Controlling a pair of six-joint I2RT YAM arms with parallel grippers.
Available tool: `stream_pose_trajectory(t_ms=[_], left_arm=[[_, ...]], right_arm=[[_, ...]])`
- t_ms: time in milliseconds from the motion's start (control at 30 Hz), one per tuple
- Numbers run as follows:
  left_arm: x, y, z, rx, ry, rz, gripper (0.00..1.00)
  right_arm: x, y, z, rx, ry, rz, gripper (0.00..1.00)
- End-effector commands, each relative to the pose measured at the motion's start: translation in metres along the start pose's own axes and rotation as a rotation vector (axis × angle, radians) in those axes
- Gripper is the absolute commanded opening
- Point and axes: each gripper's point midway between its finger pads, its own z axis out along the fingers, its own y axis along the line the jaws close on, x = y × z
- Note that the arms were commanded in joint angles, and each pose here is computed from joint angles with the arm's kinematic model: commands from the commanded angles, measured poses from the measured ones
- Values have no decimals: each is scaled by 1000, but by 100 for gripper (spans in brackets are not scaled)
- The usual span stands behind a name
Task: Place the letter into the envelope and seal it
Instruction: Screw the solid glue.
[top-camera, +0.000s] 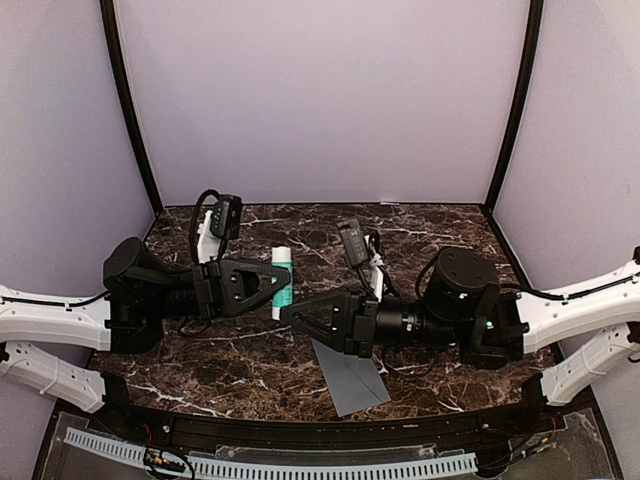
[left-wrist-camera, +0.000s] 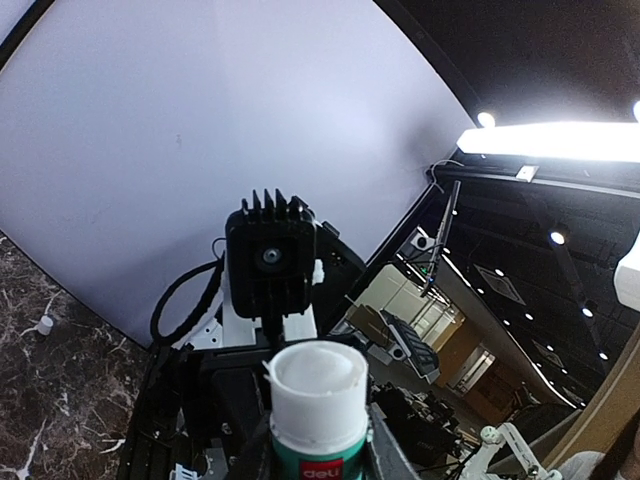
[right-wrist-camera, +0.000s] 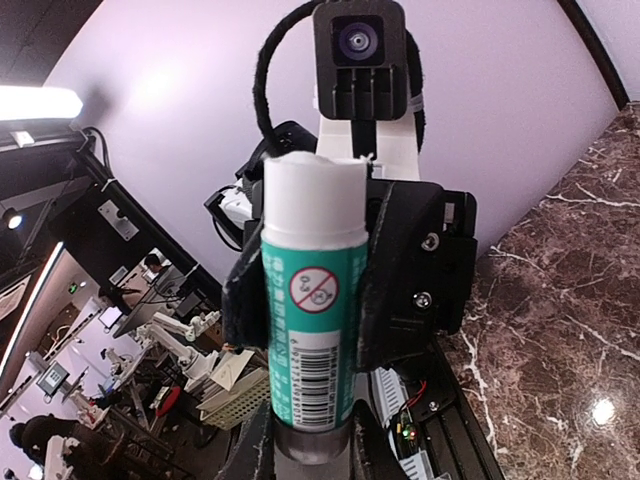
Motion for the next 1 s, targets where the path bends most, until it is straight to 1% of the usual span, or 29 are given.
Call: stream_pose_trajectory(t_ms=[0, 133, 300, 467, 533, 633, 700, 800, 900, 967], left_arm=[[4, 22, 1, -116, 14, 18, 0], [3, 41, 0, -216, 10, 15, 0], [11, 69, -2, -347, 23, -25, 0], [18, 86, -3, -418, 34, -64, 0], [18, 88, -3, -425, 33, -70, 0], [20, 90, -4, -433, 35, -74, 0], [20, 90, -6, -438, 33, -73, 0], [17, 85, -11, -435, 15, -63, 0], [11, 78, -17, -429, -10, -45, 0], [7, 73, -21, -426, -28, -33, 0]], right_arm=[[-21, -15, 7, 155, -38, -15, 4], [-15, -45, 16, 331, 16, -24, 2], [-6, -77, 28, 535, 99, -49, 1], [7, -107, 33, 724, 177, -62, 0], [9, -111, 33, 749, 182, -62, 0], [8, -107, 31, 728, 164, -50, 1], [5, -99, 28, 684, 146, -42, 8], [-3, -83, 20, 603, 107, -37, 24], [-12, -60, 5, 484, 56, -22, 47], [-9, -52, -7, 421, 45, -14, 59]])
